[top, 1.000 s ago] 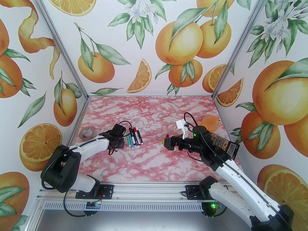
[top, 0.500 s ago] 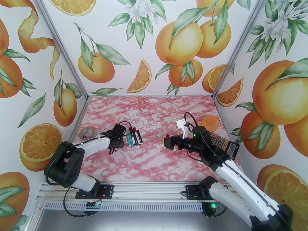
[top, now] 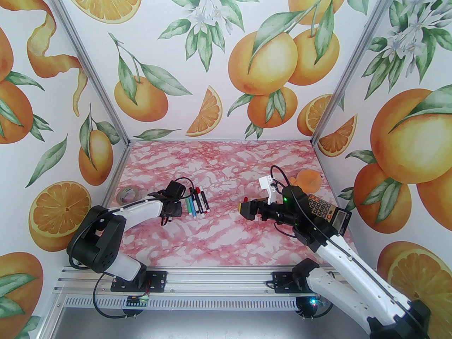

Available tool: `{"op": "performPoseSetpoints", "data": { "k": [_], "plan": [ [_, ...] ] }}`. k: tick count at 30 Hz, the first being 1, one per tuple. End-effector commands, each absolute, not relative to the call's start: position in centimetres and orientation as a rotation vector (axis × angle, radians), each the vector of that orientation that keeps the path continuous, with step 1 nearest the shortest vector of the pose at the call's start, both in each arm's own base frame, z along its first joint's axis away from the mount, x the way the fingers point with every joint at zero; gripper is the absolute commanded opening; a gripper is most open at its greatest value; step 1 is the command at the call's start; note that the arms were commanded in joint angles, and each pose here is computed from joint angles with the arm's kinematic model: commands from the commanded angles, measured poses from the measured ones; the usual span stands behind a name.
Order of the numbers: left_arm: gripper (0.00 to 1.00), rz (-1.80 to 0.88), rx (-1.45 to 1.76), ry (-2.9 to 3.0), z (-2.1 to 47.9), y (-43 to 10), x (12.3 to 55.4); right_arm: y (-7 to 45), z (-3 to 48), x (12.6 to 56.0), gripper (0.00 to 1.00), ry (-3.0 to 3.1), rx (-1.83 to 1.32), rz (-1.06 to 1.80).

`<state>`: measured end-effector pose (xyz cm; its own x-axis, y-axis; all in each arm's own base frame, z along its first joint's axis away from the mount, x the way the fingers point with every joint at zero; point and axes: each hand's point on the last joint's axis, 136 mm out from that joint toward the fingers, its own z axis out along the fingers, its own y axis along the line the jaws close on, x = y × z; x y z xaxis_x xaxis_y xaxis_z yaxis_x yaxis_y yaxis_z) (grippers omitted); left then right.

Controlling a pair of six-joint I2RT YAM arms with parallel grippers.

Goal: Open the pen caps

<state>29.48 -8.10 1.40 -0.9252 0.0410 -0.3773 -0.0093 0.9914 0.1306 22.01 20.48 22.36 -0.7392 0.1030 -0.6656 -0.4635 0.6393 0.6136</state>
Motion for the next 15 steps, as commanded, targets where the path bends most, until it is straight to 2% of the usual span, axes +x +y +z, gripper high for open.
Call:
{"op": "performPoseSetpoints", "data": {
  "k": [1, 9, 15],
  "plan": [
    [0.24, 0.194, 0.01, 2.728, 1.3, -8.0, 30.5, 20.3, 22.1, 22.0, 1.0, 2.174, -0.278, 1.042],
    [0.31, 0.173, 0.009, 2.718, 2.0, -8.3, 30.7, 20.3, 22.1, 22.2, 1.0, 2.176, -0.282, 1.03],
    [0.35, 0.059, 0.01, 2.687, 4.7, -9.9, 30.7, 20.3, 22.1, 22.1, 1.0, 2.177, -0.288, 1.03]
  ]
}}
